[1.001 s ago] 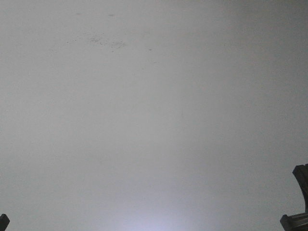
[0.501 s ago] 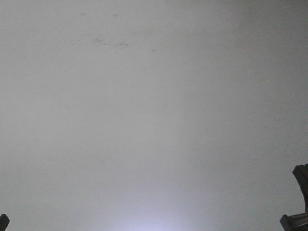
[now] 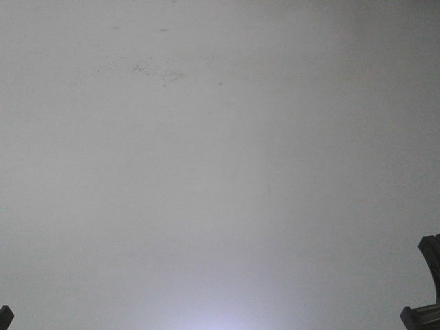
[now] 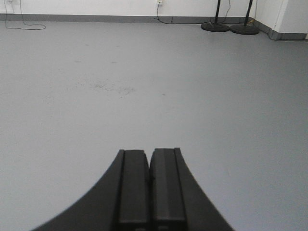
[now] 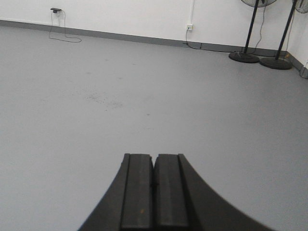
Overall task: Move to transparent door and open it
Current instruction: 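Turn the base away from the white wall toward the room, then drive the base forward to the white-framed sliding glass door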
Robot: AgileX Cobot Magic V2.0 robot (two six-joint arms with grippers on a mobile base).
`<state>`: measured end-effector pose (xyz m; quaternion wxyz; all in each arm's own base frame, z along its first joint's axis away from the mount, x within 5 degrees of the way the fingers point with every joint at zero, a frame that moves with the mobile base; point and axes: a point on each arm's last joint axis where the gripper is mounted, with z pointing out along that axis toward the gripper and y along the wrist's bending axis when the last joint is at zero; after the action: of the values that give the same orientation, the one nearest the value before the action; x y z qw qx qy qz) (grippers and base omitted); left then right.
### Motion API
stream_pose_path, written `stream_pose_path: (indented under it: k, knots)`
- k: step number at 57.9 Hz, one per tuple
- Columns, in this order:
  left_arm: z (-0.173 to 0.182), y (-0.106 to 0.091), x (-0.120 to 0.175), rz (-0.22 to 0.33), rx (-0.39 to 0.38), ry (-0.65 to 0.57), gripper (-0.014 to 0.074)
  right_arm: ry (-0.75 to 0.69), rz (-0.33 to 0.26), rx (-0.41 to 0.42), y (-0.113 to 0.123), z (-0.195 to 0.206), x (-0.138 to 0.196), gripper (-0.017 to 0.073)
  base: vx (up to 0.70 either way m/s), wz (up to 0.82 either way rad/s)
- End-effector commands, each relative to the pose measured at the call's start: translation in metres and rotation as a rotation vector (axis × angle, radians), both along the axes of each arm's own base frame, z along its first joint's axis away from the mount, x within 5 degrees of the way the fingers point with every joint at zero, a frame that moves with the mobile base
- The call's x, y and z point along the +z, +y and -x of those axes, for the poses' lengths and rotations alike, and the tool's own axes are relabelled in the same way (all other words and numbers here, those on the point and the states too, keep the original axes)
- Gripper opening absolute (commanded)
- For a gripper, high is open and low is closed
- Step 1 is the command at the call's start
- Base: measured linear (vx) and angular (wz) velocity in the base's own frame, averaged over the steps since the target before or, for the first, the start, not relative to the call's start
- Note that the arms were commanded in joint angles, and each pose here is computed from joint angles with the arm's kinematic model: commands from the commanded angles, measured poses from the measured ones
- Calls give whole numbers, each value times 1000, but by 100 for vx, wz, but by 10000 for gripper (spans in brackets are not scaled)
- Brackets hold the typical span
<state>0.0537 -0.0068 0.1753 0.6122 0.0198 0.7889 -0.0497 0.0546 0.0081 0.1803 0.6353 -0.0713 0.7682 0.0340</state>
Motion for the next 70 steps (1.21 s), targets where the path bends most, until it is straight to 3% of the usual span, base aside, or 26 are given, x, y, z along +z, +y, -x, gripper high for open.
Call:
stream_pose_path:
  k: [1,70]
  knots:
    - [-1,0,4,24,2,-76,20,-92,-4,-5,0,0,7,-5,39,8]
    - [-1,0,3,24,2,-75,20,-91,-4,-5,0,0,6,-5,48,40]
